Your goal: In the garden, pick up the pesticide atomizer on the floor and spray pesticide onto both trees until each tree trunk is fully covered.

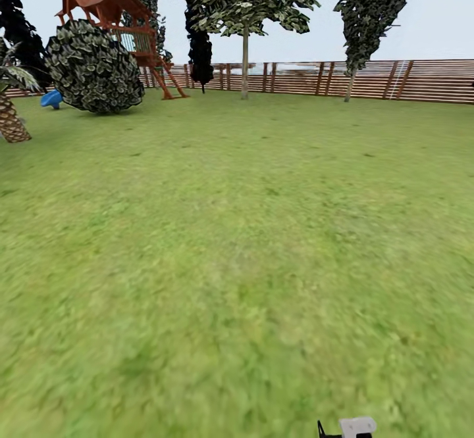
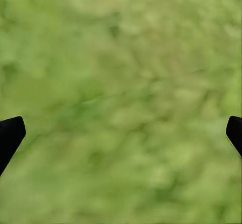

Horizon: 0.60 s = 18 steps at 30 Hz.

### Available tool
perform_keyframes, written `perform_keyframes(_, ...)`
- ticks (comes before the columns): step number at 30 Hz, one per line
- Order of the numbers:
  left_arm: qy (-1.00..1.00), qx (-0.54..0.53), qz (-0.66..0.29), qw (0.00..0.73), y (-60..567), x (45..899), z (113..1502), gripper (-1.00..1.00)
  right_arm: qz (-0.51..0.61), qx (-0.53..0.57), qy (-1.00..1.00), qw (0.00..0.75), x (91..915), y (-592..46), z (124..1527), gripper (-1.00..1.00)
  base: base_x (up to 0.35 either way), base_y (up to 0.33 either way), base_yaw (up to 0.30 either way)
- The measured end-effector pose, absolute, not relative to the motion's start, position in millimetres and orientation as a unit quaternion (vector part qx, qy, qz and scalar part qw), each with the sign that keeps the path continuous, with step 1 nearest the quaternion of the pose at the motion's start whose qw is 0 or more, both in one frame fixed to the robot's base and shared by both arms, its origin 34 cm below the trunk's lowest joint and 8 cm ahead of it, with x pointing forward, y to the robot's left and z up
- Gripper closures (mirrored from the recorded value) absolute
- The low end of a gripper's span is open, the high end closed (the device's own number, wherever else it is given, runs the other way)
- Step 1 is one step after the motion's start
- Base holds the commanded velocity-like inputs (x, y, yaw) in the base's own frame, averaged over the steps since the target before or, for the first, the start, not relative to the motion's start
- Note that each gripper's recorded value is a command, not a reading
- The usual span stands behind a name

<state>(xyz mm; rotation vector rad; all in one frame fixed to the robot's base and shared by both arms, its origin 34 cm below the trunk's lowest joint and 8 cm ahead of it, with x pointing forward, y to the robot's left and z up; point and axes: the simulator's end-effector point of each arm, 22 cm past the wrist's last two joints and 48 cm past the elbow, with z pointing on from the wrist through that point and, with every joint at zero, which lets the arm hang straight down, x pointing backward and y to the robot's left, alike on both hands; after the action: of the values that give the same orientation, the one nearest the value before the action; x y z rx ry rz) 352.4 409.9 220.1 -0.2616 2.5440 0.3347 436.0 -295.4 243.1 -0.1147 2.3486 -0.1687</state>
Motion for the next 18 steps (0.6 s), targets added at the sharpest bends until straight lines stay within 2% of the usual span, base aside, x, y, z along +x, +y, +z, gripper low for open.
perform_keyframes(18, 0.948, -0.097, 0.125, 0.277, 409.9, 352.3, 220.1, 1.00, -0.066, -0.045, 0.921, 0.382, 436.0, -295.4, 243.1, -1.00, 0.338, 0.000, 0.000)
